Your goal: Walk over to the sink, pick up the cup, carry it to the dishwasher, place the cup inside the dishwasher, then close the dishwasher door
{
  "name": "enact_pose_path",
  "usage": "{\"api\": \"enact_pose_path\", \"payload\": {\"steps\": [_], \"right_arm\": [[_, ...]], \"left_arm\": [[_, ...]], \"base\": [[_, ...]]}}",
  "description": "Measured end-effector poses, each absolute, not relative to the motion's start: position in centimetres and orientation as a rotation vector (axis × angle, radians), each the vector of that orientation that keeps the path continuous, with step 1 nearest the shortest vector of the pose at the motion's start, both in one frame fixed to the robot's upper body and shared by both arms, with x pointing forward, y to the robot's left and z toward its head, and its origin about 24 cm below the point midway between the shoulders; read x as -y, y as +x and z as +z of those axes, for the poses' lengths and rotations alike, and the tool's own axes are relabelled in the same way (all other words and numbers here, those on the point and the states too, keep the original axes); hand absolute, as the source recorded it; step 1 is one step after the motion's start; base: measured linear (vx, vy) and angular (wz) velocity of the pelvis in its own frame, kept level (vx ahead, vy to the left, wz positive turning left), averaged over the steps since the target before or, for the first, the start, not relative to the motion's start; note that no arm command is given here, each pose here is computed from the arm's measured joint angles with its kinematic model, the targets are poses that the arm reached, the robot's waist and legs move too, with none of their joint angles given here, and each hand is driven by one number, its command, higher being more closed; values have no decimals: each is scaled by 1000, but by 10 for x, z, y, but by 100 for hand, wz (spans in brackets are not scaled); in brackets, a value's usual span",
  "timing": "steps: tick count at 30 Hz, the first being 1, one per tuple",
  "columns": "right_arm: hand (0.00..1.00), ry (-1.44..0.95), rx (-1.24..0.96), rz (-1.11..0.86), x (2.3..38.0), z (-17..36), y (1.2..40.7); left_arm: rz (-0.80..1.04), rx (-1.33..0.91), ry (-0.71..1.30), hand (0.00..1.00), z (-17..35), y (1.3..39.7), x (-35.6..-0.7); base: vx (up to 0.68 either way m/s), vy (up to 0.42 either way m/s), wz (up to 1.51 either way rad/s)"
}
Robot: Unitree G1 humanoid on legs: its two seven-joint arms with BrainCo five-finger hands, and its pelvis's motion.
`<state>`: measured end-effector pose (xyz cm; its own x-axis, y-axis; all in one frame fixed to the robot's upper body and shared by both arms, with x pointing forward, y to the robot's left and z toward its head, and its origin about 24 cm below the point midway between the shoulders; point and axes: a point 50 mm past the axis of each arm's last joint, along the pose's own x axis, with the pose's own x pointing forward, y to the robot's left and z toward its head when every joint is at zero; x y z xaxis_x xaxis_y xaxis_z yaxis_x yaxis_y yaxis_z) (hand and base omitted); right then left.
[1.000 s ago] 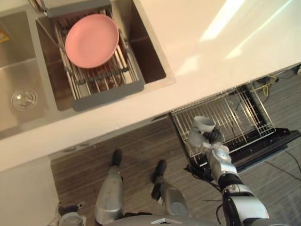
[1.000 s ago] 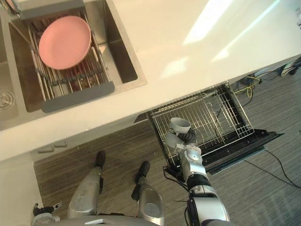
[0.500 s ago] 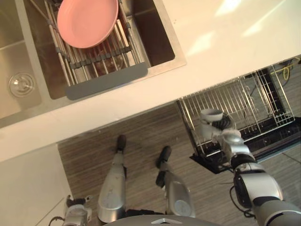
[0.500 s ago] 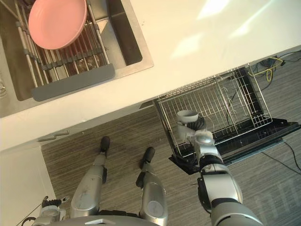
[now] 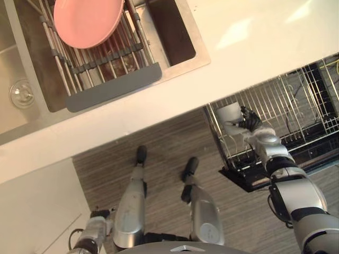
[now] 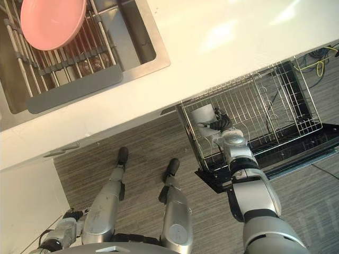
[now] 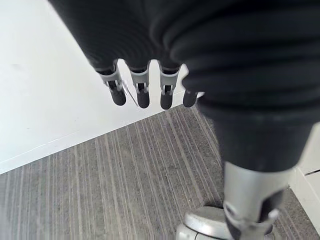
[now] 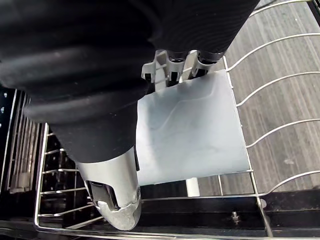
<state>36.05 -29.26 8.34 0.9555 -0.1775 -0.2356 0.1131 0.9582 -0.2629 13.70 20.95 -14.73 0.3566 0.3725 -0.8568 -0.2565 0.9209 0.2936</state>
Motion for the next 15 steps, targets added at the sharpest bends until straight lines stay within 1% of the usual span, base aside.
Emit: {"api": "enact_pose_path", "payload": {"steps": [6, 9, 11, 14, 15], "right_arm": [[0, -100, -234, -107, 292, 83, 357], [0, 65, -190, -80, 270, 65, 350], [0, 109, -154, -78, 261, 61, 346], [0, 171, -110, -157, 257, 49, 330], [0, 190, -111, -210, 258, 40, 319]], "left_arm": [[412, -1155, 104, 0, -148, 135, -210], [455, -1149, 33, 0, -148, 134, -210], [486, -1129, -8, 0, -147, 135, -211], [555, -1106, -86, 0, -146, 135, -215], [586, -1108, -119, 0, -147, 133, -218]], "base": [[24, -47, 0], [53, -45, 0], [32, -32, 5], [29, -14, 7], [37, -10, 9]]}}
